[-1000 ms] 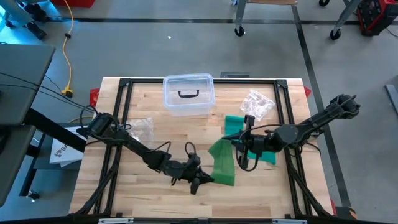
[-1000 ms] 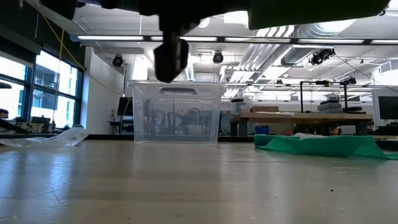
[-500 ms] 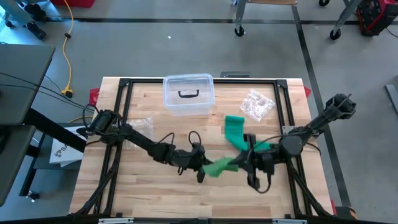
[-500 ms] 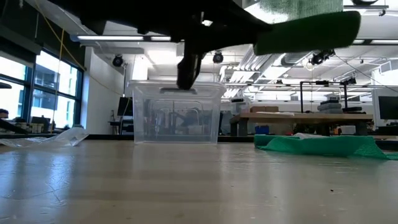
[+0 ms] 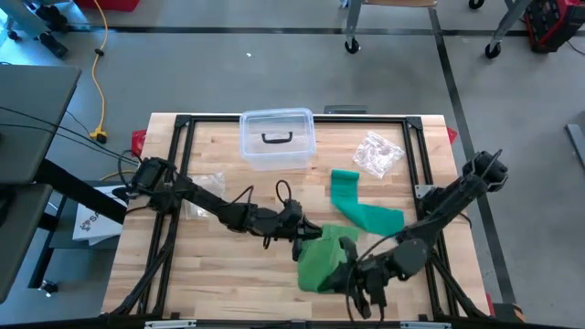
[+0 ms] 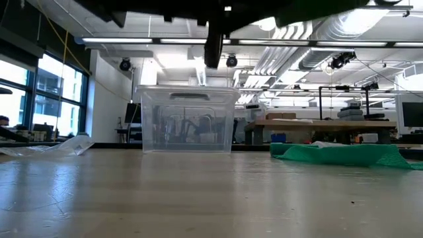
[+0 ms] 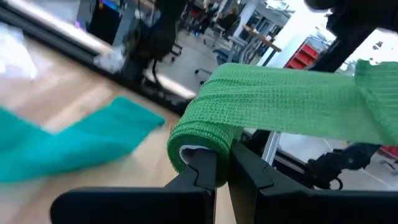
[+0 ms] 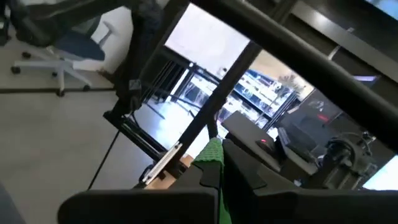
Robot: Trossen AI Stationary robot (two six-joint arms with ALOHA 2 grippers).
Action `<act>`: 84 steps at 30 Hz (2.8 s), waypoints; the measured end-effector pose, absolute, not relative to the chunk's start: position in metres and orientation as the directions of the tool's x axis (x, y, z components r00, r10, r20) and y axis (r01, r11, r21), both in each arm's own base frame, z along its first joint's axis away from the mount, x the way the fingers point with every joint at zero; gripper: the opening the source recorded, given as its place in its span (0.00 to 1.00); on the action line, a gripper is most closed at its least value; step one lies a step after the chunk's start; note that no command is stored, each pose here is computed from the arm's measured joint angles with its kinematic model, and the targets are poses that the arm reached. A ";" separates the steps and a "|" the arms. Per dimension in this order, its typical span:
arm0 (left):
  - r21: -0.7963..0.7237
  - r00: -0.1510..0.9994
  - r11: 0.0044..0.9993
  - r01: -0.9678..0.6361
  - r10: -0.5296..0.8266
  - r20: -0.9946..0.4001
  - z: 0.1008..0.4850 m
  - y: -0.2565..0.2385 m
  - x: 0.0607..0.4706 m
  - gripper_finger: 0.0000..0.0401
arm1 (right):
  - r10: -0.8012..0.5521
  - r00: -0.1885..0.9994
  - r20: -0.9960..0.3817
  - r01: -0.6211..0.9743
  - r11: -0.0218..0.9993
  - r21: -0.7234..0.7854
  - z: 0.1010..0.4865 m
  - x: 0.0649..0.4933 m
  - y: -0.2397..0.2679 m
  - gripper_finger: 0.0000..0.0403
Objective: Roll bandage
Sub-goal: Roll the green bandage
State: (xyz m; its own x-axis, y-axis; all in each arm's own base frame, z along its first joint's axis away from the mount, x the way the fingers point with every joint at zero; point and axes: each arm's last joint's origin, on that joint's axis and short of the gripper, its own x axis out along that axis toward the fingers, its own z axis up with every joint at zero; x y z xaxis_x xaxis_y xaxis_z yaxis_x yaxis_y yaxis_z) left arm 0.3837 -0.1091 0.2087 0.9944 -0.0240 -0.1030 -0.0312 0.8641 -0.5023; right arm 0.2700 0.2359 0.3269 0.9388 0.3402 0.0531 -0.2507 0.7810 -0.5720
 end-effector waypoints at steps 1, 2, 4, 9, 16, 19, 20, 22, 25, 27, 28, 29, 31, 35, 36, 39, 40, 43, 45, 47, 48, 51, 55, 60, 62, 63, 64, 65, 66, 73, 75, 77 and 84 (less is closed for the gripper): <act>-0.491 0.995 0.870 -0.032 -0.021 -0.102 0.215 -0.108 0.382 0.04 | 0.302 0.952 0.041 -0.222 0.782 -0.583 0.330 0.271 0.237 0.00; -0.478 0.994 0.878 -0.038 -0.015 -0.106 0.220 -0.107 0.380 0.04 | 0.247 0.968 0.032 -0.179 0.780 -0.599 0.334 0.272 0.237 0.00; -0.456 0.993 0.889 -0.042 -0.011 -0.114 0.227 -0.106 0.376 0.04 | 0.077 0.997 0.030 -0.040 0.770 -0.637 0.343 0.272 0.233 0.00; -0.428 0.986 0.904 -0.021 -0.052 -0.158 0.235 -0.121 0.364 0.04 | -0.297 0.953 0.054 0.241 0.641 -0.729 0.368 0.267 0.211 0.00; -0.420 0.977 0.907 0.032 -0.116 -0.176 0.233 -0.145 0.355 0.04 | -0.459 0.888 0.041 0.328 0.567 -0.755 0.394 0.257 0.168 0.00; -0.419 0.975 0.907 0.050 -0.135 -0.175 0.233 -0.155 0.351 0.04 | -0.497 0.868 0.008 0.342 0.586 -0.734 0.398 0.253 0.147 0.00; -0.416 0.976 0.908 0.047 -0.130 -0.175 0.233 -0.158 0.349 0.04 | -0.513 0.858 -0.006 0.351 0.596 -0.722 0.398 0.252 0.139 0.00; -0.412 0.976 0.910 0.045 -0.127 -0.174 0.233 -0.164 0.346 0.04 | -0.546 0.837 -0.036 0.372 0.616 -0.695 0.397 0.250 0.125 0.00; -0.412 0.977 0.910 0.051 -0.131 -0.170 0.233 -0.170 0.343 0.04 | -0.598 0.798 -0.074 0.412 0.632 -0.657 0.393 0.253 0.106 0.00; -0.411 0.976 0.910 0.054 -0.134 -0.170 0.232 -0.172 0.343 0.03 | -0.627 0.774 -0.094 0.435 0.633 -0.640 0.390 0.257 0.093 0.00; -0.410 0.977 0.910 0.059 -0.136 -0.164 0.232 -0.173 0.343 0.03 | -0.632 0.767 -0.107 0.437 0.638 -0.634 0.388 0.260 0.086 0.00; -0.400 0.978 0.914 0.068 -0.140 -0.156 0.231 -0.175 0.343 0.03 | -0.635 0.763 -0.121 0.441 0.647 -0.622 0.386 0.262 0.080 0.00; -0.363 0.981 0.926 0.100 -0.153 -0.118 0.232 -0.179 0.343 0.02 | -0.634 0.756 -0.164 0.440 0.678 -0.589 0.381 0.266 0.067 0.00; -0.260 0.982 0.949 0.177 -0.189 -0.021 0.244 -0.191 0.336 0.01 | -0.623 0.735 -0.268 0.434 0.736 -0.520 0.369 0.269 0.046 0.00; -0.239 0.980 0.951 0.194 -0.199 0.001 0.247 -0.194 0.334 0.01 | -0.621 0.730 -0.285 0.437 0.744 -0.505 0.367 0.269 0.042 0.00; -0.209 0.977 0.954 0.215 -0.212 0.034 0.251 -0.200 0.330 0.01 | -0.605 0.740 -0.293 0.445 0.768 -0.461 0.357 0.272 0.034 0.00; -0.209 0.977 0.955 0.212 -0.210 0.032 0.251 -0.200 0.330 0.01 | -0.601 0.744 -0.291 0.445 0.771 -0.455 0.353 0.274 0.032 0.00; -0.230 0.981 0.954 0.192 -0.196 0.007 0.248 -0.199 0.330 0.01 | -0.593 0.759 -0.267 0.462 0.781 -0.421 0.348 0.277 0.028 0.00; -0.253 0.982 0.951 0.176 -0.186 -0.017 0.244 -0.198 0.332 0.01 | -0.569 0.785 -0.245 0.457 0.799 -0.390 0.349 0.279 0.029 0.00; -0.280 0.983 0.947 0.160 -0.178 -0.042 0.237 -0.194 0.337 0.01 | -0.538 0.816 -0.214 0.440 0.816 -0.374 0.353 0.281 0.031 0.00; -0.296 0.984 0.943 0.150 -0.172 -0.052 0.233 -0.192 0.339 0.01 | -0.521 0.833 -0.187 0.435 0.825 -0.361 0.356 0.282 0.033 0.00; -0.347 0.985 0.931 0.115 -0.152 -0.080 0.222 -0.187 0.347 0.01 | -0.480 0.871 -0.107 0.422 0.841 -0.338 0.366 0.281 0.045 0.00; -0.390 0.986 0.918 0.072 -0.124 -0.111 0.209 -0.182 0.354 0.01 | -0.407 0.913 -0.038 0.372 0.865 -0.336 0.375 0.277 0.066 0.00; -0.443 0.988 0.896 0.011 -0.077 -0.131 0.199 -0.172 0.362 0.01 | -0.244 0.970 0.016 0.237 0.924 -0.299 0.382 0.268 0.098 0.00; -0.448 0.989 0.894 -0.005 -0.062 -0.135 0.195 -0.167 0.365 0.01 | -0.175 0.984 0.037 0.178 0.942 -0.285 0.384 0.263 0.112 0.00; -0.446 0.989 0.895 -0.014 -0.055 -0.140 0.195 -0.165 0.366 0.01 | -0.138 0.989 0.045 0.145 0.949 -0.280 0.385 0.260 0.118 0.00; -0.443 0.989 0.896 -0.020 -0.048 -0.143 0.194 -0.163 0.367 0.01 | -0.102 0.993 0.051 0.112 0.953 -0.281 0.386 0.257 0.125 0.00; -0.441 0.989 0.897 -0.023 -0.045 -0.142 0.194 -0.161 0.368 0.01 | -0.066 0.996 0.056 0.079 0.956 -0.282 0.386 0.254 0.131 0.00; -0.436 0.989 0.900 -0.024 -0.042 -0.141 0.195 -0.160 0.368 0.01 | -0.036 0.997 0.065 0.053 0.957 -0.287 0.387 0.251 0.138 0.00; -0.443 0.990 0.896 -0.034 -0.031 -0.138 0.196 -0.154 0.371 0.01 | 0.104 0.979 0.173 -0.036 0.932 -0.360 0.399 0.224 0.174 0.00; -0.446 0.990 0.895 -0.035 -0.029 -0.137 0.196 -0.154 0.371 0.01 | 0.133 0.974 0.183 -0.055 0.924 -0.378 0.400 0.219 0.180 0.00; -0.453 0.991 0.891 -0.035 -0.028 -0.130 0.197 -0.153 0.371 0.01 | 0.186 0.970 0.159 -0.106 0.905 -0.411 0.398 0.216 0.186 0.00; -0.442 0.995 0.896 -0.049 0.005 -0.100 0.201 -0.141 0.376 0.01 | 0.384 0.923 0.021 -0.341 0.843 -0.416 0.374 0.223 0.203 0.00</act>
